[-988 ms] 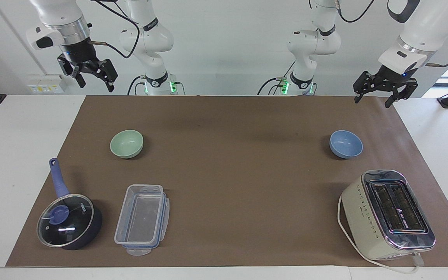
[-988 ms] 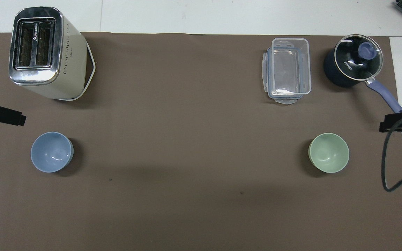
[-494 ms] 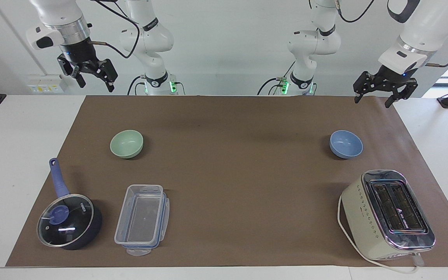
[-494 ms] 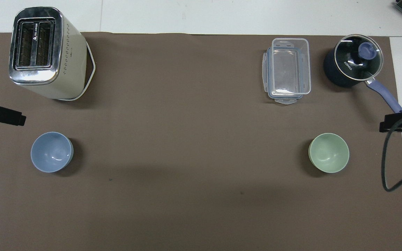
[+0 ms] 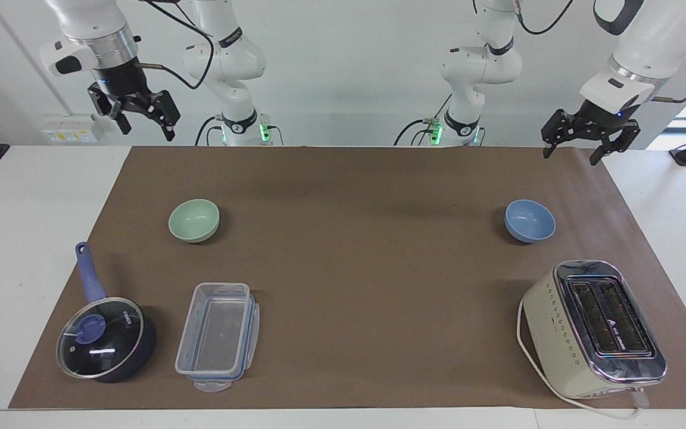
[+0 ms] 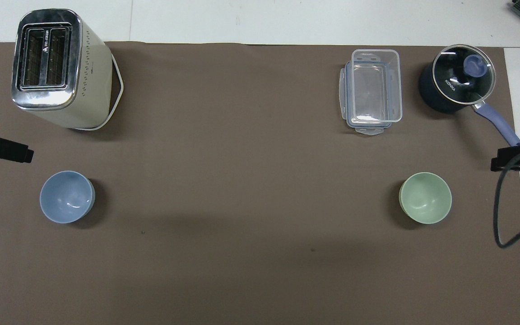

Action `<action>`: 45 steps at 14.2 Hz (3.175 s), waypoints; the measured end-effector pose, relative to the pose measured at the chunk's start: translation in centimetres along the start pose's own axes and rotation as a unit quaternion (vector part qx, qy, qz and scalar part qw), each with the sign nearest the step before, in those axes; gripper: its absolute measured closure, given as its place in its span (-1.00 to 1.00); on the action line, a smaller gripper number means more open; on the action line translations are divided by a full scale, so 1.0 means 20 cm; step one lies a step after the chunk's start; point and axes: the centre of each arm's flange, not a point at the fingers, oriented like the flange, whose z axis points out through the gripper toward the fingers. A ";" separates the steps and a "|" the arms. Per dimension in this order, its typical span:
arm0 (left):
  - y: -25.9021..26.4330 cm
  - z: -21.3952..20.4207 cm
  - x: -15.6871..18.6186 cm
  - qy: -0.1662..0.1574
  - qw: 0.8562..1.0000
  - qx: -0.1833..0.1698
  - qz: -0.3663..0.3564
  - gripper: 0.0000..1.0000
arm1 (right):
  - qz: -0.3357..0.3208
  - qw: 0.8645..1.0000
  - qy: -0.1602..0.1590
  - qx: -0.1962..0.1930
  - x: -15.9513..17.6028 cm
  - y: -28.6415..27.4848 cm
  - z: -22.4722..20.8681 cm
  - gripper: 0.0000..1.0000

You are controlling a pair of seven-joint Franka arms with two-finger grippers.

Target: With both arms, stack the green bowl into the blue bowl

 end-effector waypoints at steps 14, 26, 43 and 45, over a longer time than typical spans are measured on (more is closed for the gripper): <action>-0.25 0.12 -0.08 -0.019 1.000 -0.007 0.013 -1.00 | 0.000 1.000 0.000 0.000 0.00 0.00 0.00 -1.00; -0.50 0.60 -0.25 -0.012 1.000 -0.013 -0.016 -1.00 | 0.000 1.000 0.000 0.000 0.00 0.00 0.00 -1.00; -0.67 1.31 -0.39 -0.026 0.999 -0.031 -0.020 -0.38 | 0.000 1.000 0.000 0.000 0.00 0.00 0.00 -1.00; -0.70 1.39 -0.39 -0.017 0.999 -0.034 -0.026 -0.36 | 0.000 1.000 0.000 0.000 0.00 0.00 0.00 -1.00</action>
